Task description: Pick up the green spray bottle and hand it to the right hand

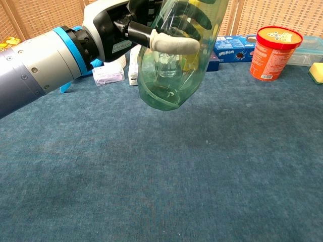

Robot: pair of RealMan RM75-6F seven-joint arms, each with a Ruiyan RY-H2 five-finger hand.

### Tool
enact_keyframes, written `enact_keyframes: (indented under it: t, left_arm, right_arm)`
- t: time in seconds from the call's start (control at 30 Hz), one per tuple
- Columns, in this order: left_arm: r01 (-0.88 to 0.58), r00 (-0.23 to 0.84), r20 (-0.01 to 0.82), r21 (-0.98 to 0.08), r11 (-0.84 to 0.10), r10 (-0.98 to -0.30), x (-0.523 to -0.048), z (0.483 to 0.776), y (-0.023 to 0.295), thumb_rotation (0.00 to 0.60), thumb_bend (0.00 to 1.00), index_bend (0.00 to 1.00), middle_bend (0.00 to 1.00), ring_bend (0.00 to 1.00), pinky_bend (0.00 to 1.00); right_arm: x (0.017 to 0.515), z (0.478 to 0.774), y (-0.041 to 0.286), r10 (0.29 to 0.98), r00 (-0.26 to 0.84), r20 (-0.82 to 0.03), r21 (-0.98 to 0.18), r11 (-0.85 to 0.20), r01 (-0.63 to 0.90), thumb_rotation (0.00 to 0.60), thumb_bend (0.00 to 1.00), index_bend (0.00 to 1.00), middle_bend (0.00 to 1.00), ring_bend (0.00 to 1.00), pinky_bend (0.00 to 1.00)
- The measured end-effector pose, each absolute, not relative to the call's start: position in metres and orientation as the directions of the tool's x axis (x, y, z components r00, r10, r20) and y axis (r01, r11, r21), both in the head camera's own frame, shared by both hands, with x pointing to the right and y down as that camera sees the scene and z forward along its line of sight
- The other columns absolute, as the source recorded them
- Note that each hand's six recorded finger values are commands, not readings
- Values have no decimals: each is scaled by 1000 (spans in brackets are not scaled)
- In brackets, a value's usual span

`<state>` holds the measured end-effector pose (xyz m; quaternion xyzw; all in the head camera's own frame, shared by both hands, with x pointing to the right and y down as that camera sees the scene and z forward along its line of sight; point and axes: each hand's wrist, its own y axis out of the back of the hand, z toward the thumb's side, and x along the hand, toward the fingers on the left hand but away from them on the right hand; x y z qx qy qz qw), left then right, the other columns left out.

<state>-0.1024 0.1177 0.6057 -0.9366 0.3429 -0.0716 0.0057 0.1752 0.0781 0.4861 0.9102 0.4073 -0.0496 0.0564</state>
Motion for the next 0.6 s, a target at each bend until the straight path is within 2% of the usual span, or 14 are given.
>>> enact_keyframes:
  t: [0.23, 0.47, 0.6]
  left_arm:
    - [-643, 754, 131, -52, -764, -644, -103, 605, 120, 600, 61, 248, 404, 356, 527]
    - [-653, 744, 135, -58, -755, -654, -105, 604, 119, 600, 60, 224, 377, 326, 527]
    - [-658, 737, 144, -73, -749, -661, -109, 605, 118, 600, 54, 96, 198, 202, 487]
  right_arm:
    - [177, 484, 78, 757, 638, -139, 48, -639, 768, 600, 405, 662, 626, 272, 158]
    - [175, 479, 81, 770, 622, -141, 25, -625, 780, 600, 430, 684, 645, 288, 162]
    - [178, 480, 82, 778, 612, -145, 20, -616, 788, 600, 439, 684, 645, 288, 162]
